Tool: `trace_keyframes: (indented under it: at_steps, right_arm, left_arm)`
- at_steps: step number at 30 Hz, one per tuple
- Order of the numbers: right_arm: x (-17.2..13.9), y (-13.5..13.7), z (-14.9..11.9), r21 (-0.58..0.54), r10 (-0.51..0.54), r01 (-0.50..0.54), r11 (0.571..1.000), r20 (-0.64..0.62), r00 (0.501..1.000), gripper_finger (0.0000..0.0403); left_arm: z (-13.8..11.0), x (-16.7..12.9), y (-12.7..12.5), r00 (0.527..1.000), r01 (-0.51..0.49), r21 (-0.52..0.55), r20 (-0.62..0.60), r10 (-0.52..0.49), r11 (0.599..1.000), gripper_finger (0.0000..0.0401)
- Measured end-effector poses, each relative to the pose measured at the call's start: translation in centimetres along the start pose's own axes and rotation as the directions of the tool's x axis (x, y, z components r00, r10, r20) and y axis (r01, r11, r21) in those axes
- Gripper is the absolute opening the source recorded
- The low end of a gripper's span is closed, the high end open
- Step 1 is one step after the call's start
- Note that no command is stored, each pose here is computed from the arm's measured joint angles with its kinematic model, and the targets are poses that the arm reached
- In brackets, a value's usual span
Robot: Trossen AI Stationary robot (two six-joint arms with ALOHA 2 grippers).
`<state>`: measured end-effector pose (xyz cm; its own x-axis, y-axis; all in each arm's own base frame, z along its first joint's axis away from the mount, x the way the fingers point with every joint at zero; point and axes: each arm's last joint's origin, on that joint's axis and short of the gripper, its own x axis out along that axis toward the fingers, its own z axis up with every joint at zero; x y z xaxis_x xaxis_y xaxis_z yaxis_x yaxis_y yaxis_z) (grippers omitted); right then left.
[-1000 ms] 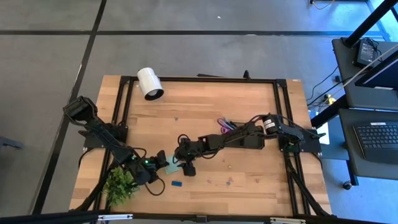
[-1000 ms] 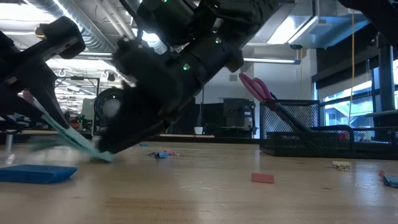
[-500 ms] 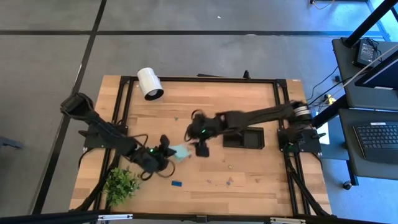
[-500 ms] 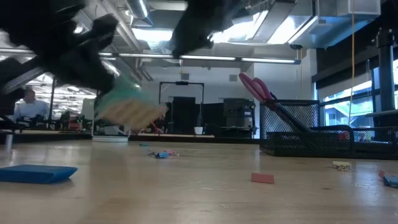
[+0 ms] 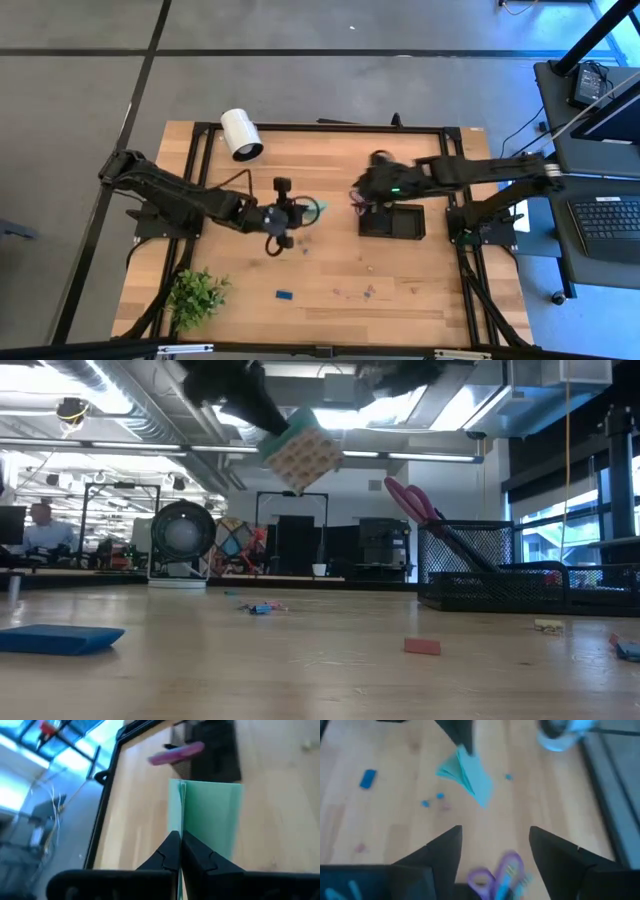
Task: Pick and place office supplies into organizer
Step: Put the light blue sticky notes into the black desk organizer
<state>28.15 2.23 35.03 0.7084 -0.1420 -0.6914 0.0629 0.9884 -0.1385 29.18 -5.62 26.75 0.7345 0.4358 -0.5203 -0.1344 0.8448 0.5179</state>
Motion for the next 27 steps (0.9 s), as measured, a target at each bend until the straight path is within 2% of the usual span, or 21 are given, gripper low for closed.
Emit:
trace_keyframes:
  at_steps: [4,6,10,12,14,18,22,27]
  right_arm:
    - [-1.8,-0.5,-3.2,0.141,-0.006,-0.009,0.99,0.108,0.994,0.0234]
    - [-2.4,-0.6,-4.4,0.212,-0.007,-0.032,0.977,0.18,0.984,0.0234]
    - [-2.0,-0.6,-6.5,0.261,-0.011,-0.072,0.963,0.303,0.953,0.0234]
    - [-1.6,-0.5,-7.1,0.228,-0.013,-0.072,0.971,0.351,0.936,0.0234]
    - [-1.2,-0.4,-7.6,0.176,-0.015,-0.055,0.983,0.372,0.928,0.0234]
    - [-0.5,-0.3,-8.0,0.065,-0.014,-0.01,0.998,0.367,0.93,0.0234]
    - [-0.1,-0.2,-8.0,0.021,-0.013,0.005,1.0,0.362,0.932,0.0234]
    - [-0.1,-0.1,-6.9,-0.051,-0.014,0.036,0.998,0.372,0.928,0.0234]
  left_arm:
    - [1.3,0.1,2.0,0.998,-0.051,-0.069,0.021,0.052,0.996,0.0002]
    - [1.8,0.1,2.7,0.998,-0.046,-0.103,0.034,0.05,0.994,0.0002]
    - [2.7,0.6,4.5,0.998,0.004,-0.285,0.066,0.015,0.959,0.0002]
    - [3.1,1.0,5.2,0.996,0.041,-0.35,0.089,-0.01,0.936,0.0002]
    - [3.2,1.2,5.6,0.994,0.067,-0.368,0.103,-0.031,0.928,0.0002]
    - [3.4,1.8,5.7,0.988,0.114,-0.338,0.133,-0.072,0.934,0.0002]
    - [3.2,2.6,5.1,0.985,0.151,-0.301,0.124,-0.118,0.941,0.0002]
    - [3.3,3.8,4.3,0.984,0.153,-0.223,0.124,-0.128,0.963,0.0002]
